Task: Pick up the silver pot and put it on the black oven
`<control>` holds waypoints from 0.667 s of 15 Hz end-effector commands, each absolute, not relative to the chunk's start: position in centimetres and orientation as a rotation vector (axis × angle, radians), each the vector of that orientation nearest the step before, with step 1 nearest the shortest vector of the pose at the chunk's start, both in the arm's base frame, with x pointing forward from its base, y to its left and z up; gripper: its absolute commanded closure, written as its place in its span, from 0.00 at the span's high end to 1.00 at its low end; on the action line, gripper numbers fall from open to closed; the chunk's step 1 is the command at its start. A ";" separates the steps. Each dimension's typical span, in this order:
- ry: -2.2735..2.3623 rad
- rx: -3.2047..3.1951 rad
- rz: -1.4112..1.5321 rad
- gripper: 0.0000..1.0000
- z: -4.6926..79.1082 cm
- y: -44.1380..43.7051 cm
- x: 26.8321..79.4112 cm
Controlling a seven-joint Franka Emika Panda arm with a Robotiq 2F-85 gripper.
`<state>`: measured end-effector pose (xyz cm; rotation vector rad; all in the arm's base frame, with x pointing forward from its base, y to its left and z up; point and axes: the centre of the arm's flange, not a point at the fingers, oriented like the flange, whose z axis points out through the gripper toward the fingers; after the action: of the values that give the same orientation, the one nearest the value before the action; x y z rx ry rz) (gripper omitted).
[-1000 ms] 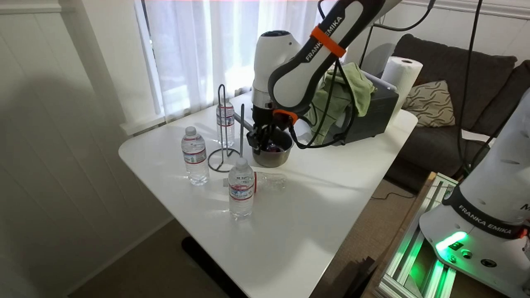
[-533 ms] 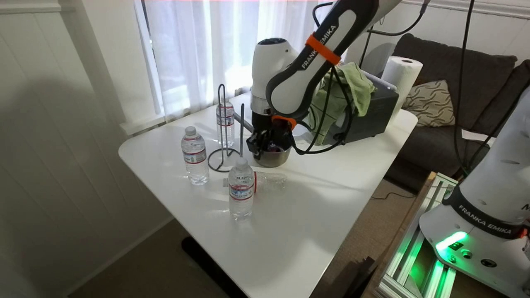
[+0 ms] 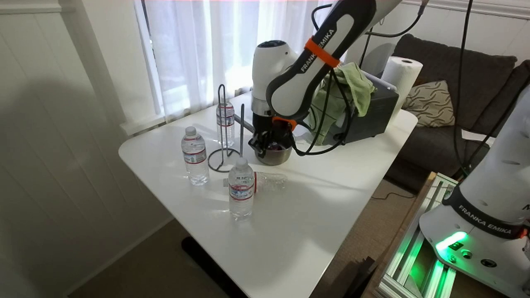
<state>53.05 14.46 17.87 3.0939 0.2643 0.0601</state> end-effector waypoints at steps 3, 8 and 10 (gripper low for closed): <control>0.259 3.046 0.119 0.01 18.9 14.2 53.4; 0.284 2.960 0.172 0.01 21.6 14.0 52.8; 0.298 2.927 0.204 0.01 23.1 14.4 52.5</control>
<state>53.73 13.55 19.41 2.9885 0.2932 0.1402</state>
